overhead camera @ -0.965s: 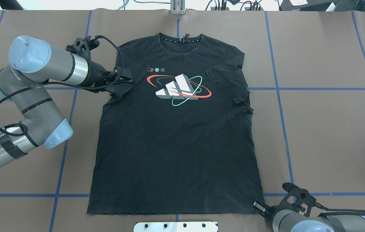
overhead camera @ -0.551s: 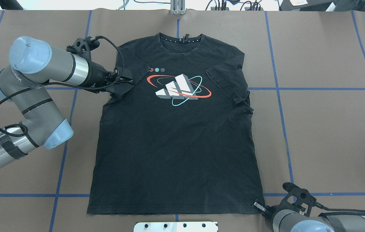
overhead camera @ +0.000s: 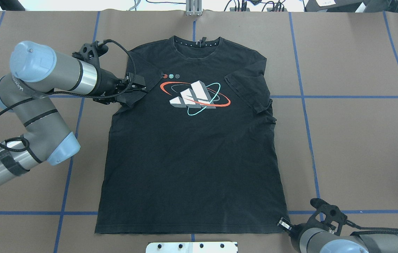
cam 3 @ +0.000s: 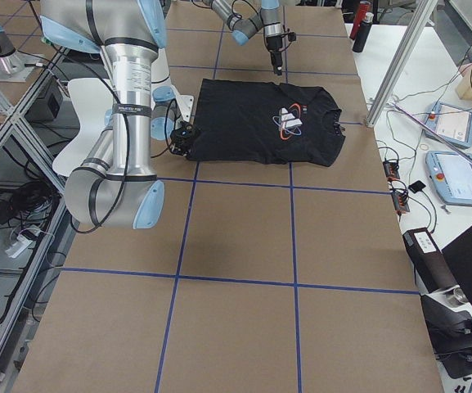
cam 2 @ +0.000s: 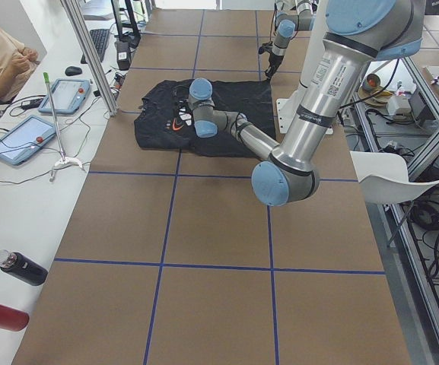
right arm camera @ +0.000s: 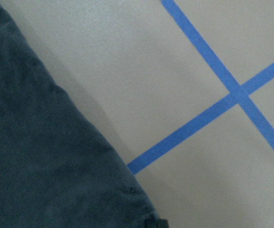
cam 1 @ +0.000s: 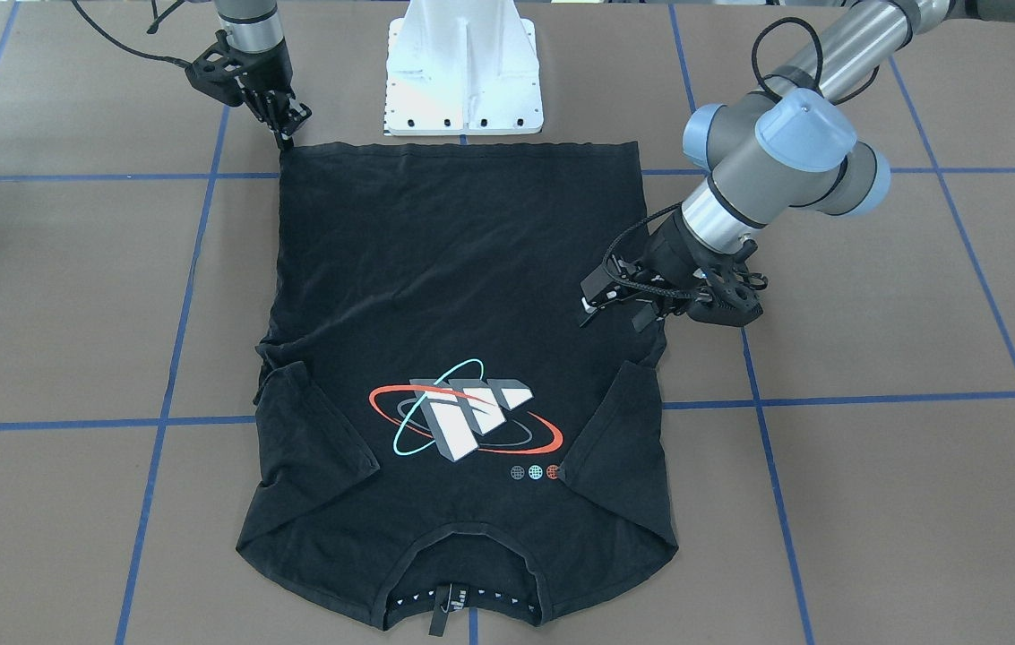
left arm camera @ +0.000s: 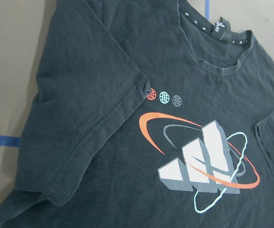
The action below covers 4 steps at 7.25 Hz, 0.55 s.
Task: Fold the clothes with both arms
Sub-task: 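Move the right gripper to the hem corner nearest the robot while the left holds, then move the left gripper to the other near hem corner and grasp both corners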
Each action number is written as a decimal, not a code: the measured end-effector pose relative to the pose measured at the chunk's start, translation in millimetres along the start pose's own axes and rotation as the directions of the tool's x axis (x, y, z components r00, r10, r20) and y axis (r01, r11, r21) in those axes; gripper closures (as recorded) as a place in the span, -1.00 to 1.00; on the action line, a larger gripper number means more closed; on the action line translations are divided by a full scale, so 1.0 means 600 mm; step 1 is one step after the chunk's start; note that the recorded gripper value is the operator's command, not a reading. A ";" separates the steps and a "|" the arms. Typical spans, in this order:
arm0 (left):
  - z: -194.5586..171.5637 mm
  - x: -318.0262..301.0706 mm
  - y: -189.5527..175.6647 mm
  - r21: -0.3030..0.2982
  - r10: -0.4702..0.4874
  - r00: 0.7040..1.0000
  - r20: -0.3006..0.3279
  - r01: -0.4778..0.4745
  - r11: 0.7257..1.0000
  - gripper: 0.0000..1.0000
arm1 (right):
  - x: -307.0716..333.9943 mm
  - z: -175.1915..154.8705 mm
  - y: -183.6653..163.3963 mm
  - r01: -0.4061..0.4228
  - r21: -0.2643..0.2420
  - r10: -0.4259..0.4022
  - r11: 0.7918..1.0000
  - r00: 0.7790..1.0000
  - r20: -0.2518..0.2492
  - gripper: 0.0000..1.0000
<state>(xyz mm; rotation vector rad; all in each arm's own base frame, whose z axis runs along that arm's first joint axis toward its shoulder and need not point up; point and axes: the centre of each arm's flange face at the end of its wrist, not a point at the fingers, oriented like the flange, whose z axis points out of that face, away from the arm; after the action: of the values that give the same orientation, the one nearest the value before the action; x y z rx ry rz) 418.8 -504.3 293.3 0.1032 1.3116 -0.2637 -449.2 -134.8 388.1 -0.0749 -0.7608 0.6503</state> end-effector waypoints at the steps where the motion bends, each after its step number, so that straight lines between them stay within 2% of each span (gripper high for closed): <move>1: -0.018 -0.016 0.032 -0.009 -0.029 1.000 -0.005 0.029 1.000 -0.98 | 0.003 -0.010 -0.003 0.001 -0.007 -0.001 1.000 1.000 0.001 1.00; 2: -0.036 -0.048 0.079 -0.004 -0.054 0.999 0.002 0.054 0.999 -0.98 | 0.007 -0.018 -0.006 0.003 -0.013 -0.003 1.000 1.000 0.000 1.00; 4: -0.049 -0.126 0.186 0.037 -0.104 0.993 0.063 0.102 0.994 -0.98 | 0.014 -0.036 -0.012 0.004 -0.029 -0.004 1.000 1.000 -0.004 1.00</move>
<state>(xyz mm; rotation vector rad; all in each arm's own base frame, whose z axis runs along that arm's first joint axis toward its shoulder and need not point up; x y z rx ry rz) 401.4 -379.6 350.6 0.0551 1.2496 -0.3747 -426.7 -132.6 379.7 -0.1016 -0.7663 0.6349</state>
